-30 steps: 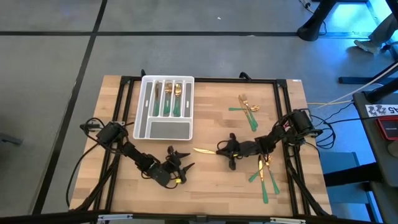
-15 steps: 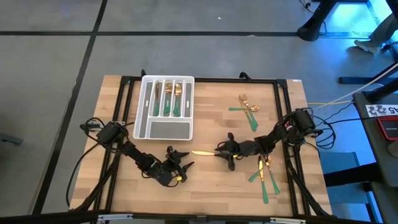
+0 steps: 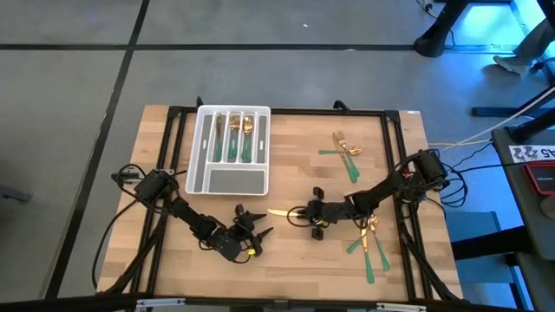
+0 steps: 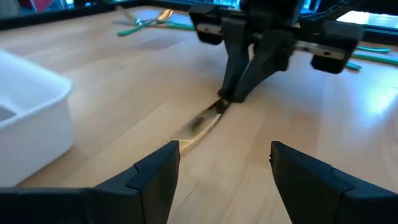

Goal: Sort silverware
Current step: Put the green knife into the white cutlery tray

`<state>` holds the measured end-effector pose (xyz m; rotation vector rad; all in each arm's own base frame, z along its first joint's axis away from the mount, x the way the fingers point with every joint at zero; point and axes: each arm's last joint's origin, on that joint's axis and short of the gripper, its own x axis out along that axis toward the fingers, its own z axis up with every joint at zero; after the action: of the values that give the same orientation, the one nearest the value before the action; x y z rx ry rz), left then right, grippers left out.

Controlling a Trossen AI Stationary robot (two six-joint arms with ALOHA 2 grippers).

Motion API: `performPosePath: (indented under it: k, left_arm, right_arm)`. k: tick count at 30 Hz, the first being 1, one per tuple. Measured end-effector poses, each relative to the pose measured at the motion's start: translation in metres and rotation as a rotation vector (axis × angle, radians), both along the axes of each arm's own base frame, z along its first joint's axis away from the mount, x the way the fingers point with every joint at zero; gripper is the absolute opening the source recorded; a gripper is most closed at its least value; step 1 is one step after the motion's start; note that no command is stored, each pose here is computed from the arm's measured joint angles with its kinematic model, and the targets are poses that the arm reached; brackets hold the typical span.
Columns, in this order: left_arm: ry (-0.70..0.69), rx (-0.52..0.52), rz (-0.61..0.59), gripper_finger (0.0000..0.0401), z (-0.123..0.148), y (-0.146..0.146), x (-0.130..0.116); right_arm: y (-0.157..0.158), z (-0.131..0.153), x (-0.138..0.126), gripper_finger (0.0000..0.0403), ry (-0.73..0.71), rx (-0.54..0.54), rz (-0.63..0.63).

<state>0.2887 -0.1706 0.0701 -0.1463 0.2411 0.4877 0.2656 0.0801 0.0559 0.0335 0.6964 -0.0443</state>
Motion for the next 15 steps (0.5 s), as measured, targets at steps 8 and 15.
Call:
performPosePath:
  k: [8, 15]
  left_arm:
    - [0.031, 0.149, -0.056, 0.0237, 0.017, -0.013, 0.018]
    - [0.211, 0.395, -0.113, 0.0237, 0.019, -0.015, 0.028]
  right_arm:
    - [-0.002, -0.009, -0.009, 0.0022, -0.086, 0.101, -0.009]
    - [-0.005, -0.008, -0.019, 0.0022, -0.154, 0.122, 0.007]
